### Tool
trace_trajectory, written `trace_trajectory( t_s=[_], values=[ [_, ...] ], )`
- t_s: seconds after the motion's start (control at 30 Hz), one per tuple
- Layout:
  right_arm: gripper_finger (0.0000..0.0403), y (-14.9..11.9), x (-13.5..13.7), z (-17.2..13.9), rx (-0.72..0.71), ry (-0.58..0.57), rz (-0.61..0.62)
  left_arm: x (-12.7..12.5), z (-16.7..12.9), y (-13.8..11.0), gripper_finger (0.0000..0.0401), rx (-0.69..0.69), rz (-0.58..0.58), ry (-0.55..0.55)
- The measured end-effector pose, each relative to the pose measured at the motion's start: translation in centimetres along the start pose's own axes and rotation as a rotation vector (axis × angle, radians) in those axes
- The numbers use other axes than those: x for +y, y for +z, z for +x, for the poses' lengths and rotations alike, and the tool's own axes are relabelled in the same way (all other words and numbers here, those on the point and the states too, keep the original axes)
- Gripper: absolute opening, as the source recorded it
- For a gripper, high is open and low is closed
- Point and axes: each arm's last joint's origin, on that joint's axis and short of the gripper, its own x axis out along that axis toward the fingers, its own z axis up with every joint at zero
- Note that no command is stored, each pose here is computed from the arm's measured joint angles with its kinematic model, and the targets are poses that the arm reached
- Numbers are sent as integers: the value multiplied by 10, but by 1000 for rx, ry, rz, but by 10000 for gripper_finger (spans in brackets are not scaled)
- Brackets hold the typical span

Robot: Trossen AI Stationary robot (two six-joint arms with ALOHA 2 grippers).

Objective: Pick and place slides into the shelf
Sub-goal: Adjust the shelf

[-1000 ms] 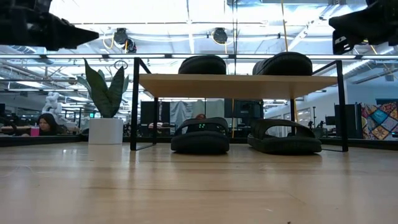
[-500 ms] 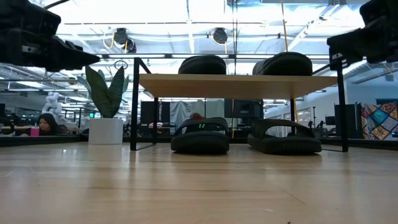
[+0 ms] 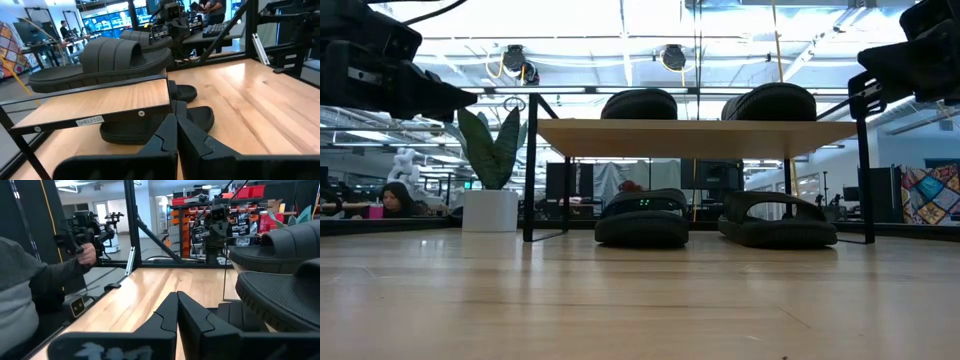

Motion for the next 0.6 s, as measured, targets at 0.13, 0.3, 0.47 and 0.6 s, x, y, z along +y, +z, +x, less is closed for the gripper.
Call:
trace_trajectory(
  t_s=[0.13, 0.3, 0.47, 0.6],
  values=[
    [0, 0, 0, 0, 5, 7, 42, 0, 0, 0, 0, -3, -5, -14],
    [0, -1, 3, 0, 21, 97, 86, -1, 0, 0, 0, -1, -9, -23],
    [0, -4, 2, 0, 44, 69, 95, 0, 3, -3, 0, 34, -7, -26],
    [0, -5, 2, 0, 55, 68, 80, 0, 3, -4, 0, 41, -6, -24]
  ],
)
